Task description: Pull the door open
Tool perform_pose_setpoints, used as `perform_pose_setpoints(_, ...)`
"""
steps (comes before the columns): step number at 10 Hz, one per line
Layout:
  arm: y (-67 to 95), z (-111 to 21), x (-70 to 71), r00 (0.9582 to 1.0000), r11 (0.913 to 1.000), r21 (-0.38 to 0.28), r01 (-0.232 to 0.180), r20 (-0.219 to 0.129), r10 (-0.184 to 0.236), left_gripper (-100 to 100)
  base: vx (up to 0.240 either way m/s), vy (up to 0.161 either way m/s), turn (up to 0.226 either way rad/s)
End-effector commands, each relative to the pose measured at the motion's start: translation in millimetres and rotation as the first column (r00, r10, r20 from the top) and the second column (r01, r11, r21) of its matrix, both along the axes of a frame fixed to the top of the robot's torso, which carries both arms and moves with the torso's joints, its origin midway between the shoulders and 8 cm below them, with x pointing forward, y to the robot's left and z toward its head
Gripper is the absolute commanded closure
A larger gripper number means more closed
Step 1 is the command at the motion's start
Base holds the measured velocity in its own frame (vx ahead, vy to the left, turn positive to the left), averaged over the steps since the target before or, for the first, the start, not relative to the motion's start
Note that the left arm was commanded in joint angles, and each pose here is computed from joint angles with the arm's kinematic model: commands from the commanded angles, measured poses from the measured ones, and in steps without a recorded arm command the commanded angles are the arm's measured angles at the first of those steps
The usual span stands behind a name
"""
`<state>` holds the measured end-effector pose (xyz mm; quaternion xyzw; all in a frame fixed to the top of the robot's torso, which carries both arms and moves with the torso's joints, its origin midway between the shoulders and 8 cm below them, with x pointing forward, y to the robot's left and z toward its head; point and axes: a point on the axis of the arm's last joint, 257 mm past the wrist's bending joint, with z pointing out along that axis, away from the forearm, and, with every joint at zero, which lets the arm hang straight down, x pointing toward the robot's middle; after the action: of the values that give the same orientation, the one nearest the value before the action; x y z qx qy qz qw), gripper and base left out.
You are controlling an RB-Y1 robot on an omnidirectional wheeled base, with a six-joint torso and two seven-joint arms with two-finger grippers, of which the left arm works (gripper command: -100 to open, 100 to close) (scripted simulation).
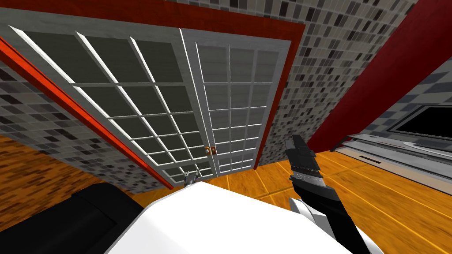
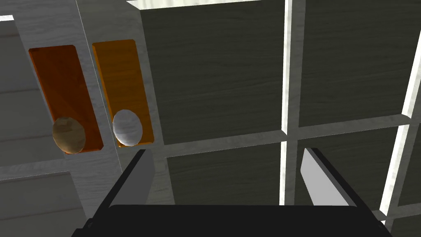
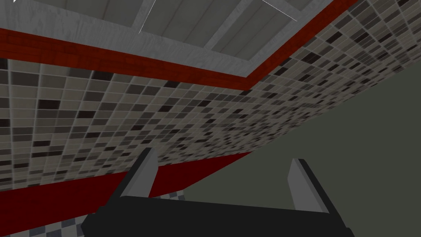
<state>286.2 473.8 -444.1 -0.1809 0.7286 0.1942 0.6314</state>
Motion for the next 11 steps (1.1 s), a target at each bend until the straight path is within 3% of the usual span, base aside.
perform_pose_setpoints(1, -11.0, 10.4, 21.2, 0.9992, 0.9998, 0.000, 0.020, 0.035, -0.020, -100, 0.204, 0.057, -0.125)
perform_pose_setpoints(4, -23.6, 24.5, 47.4, 0.9956, 0.9988, 0.001, 0.048, 0.081, -0.048, -100, 0.168, 0.062, -0.088)
perform_pose_setpoints(7, -41.5, 46.1, 81.7, 0.9859, 0.9962, 0.006, 0.087, 0.143, -0.087, -100, 0.219, 0.064, -0.108)
perform_pose_setpoints(8, -36.8, 39.2, 75.3, 0.9885, 0.9968, 0.002, 0.080, 0.129, -0.080, -100, 0.070, 0.024, 0.014)
perform_pose_setpoints(9, -36.8, 39.2, 75.3, 0.9885, 0.9968, 0.002, 0.080, 0.129, -0.080, 100, -0.029, -0.023, -0.011)
perform_pose_setpoints(11, -36.8, 39.2, 75.3, 0.9885, 0.9968, 0.002, 0.080, 0.129, -0.080, 100, -0.026, -0.011, -0.006)
